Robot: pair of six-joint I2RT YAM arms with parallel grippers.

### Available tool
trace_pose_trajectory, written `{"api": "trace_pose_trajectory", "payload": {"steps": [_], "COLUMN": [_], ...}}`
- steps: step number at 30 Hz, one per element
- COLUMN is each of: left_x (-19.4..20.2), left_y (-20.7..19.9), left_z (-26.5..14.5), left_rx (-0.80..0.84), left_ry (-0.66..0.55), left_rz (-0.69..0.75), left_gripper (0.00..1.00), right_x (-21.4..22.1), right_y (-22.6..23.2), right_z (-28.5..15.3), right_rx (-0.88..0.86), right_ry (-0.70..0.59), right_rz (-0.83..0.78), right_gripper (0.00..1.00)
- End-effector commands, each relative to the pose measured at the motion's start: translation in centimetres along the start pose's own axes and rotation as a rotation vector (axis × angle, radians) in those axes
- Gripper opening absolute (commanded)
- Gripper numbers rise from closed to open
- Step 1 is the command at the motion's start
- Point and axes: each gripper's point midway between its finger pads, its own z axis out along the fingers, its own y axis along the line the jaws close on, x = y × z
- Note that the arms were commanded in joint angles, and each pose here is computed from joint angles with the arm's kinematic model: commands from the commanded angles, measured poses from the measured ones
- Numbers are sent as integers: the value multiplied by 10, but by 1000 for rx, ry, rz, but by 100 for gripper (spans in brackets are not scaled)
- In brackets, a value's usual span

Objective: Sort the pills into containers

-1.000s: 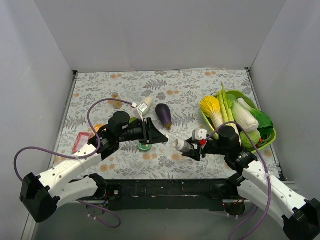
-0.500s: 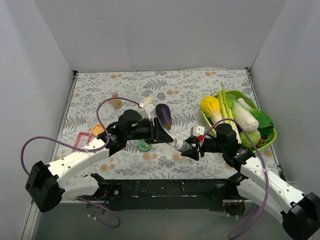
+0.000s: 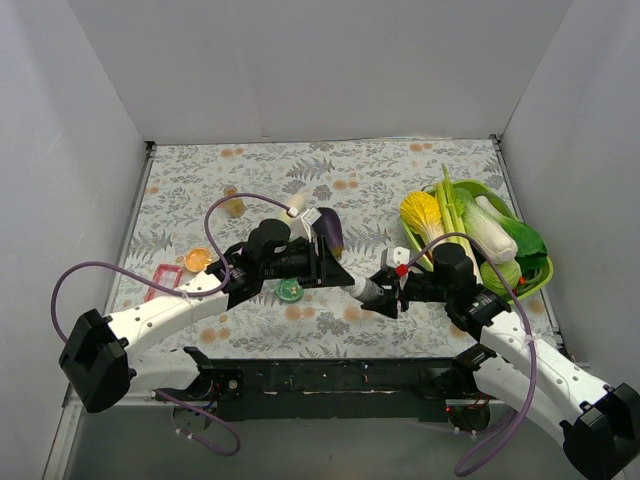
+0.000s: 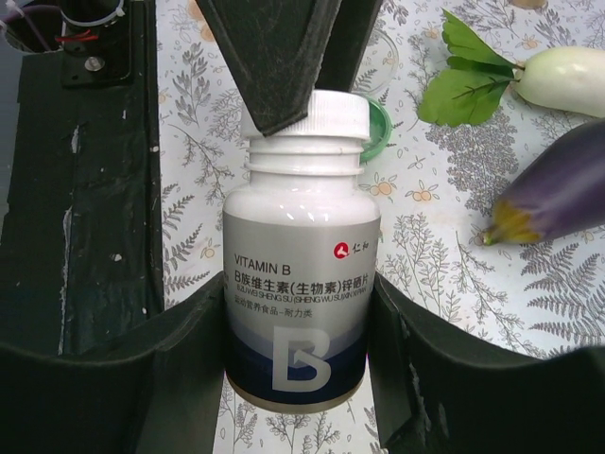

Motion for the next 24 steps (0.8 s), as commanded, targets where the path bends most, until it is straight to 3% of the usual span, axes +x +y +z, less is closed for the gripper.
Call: {"api": "trace_pose_trajectory", "payload": {"steps": [1,12,18,24], "left_x": [0,18,33,50], "left_y": [-22,-6,0,-5], "left_z": [2,8,10,0], "left_rx": [71,40,35,136], "left_ry": [12,89,222,303], "left_rz": [23,33,142,299], "left_gripper": [12,12,10,11], "right_x": [-33,-37,-41,-61], "right_y": [-4,0,8,29], "right_z": [-1,0,1,1], "right_rx": [-4,-24,-71,-178], "right_ry": [-79,-88,-108,-193], "right_rz": [-57,-45,12,157], "right_gripper": [1,1,1,1]}}
